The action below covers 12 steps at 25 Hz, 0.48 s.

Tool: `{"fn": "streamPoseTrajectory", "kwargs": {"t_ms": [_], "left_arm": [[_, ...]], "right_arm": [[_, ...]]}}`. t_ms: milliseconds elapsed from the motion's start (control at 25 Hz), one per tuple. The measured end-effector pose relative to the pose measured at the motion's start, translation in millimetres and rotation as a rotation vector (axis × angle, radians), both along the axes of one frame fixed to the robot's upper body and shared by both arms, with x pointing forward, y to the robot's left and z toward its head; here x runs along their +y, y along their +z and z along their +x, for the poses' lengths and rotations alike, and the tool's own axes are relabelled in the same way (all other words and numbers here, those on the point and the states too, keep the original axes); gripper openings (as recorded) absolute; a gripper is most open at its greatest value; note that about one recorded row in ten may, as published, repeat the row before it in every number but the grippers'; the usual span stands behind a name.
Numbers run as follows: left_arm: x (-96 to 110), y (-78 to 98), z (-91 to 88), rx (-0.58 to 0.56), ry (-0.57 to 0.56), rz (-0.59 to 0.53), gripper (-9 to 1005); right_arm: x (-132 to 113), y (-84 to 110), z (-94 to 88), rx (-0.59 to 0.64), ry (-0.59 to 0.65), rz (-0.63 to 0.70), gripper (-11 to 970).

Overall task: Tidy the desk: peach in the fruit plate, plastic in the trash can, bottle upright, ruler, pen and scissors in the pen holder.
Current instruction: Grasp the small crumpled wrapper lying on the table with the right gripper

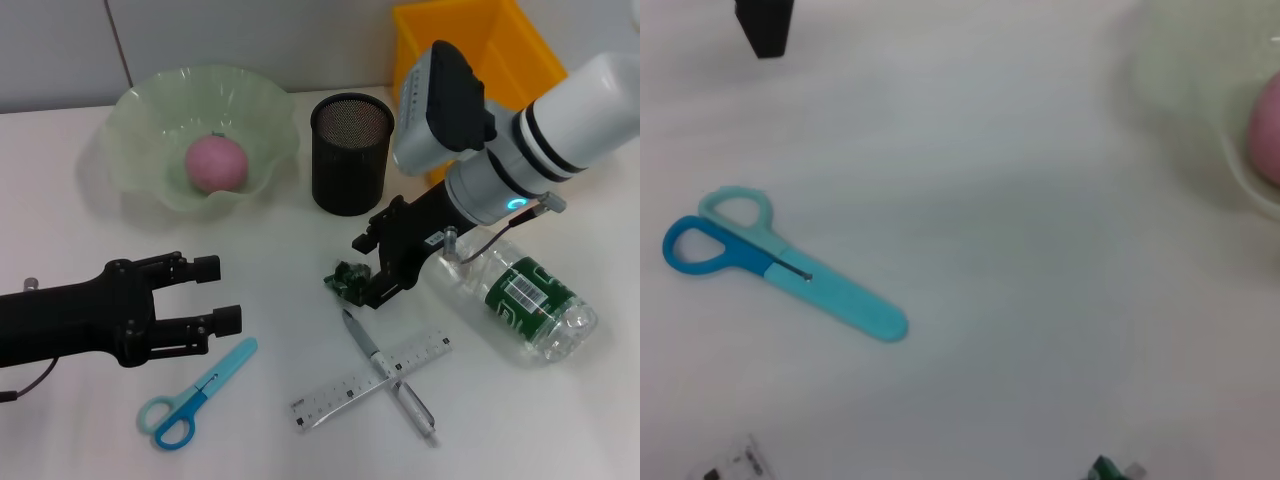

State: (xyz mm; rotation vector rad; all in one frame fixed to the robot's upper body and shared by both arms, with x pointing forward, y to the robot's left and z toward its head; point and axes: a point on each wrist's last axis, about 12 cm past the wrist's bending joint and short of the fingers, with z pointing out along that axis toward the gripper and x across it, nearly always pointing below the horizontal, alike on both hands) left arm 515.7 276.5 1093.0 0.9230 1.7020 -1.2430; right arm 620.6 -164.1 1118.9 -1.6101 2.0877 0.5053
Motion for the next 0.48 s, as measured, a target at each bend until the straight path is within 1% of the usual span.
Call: {"fn": "streamPoseTrajectory", "kwargs": {"t_ms": [480], "left_arm": [[-0.1, 0.5, 0.0, -0.001, -0.002, -0.003, 809]], "right_arm": [[7.3, -7.2, 3.0, -0.026, -0.001, -0.009, 746]]}}
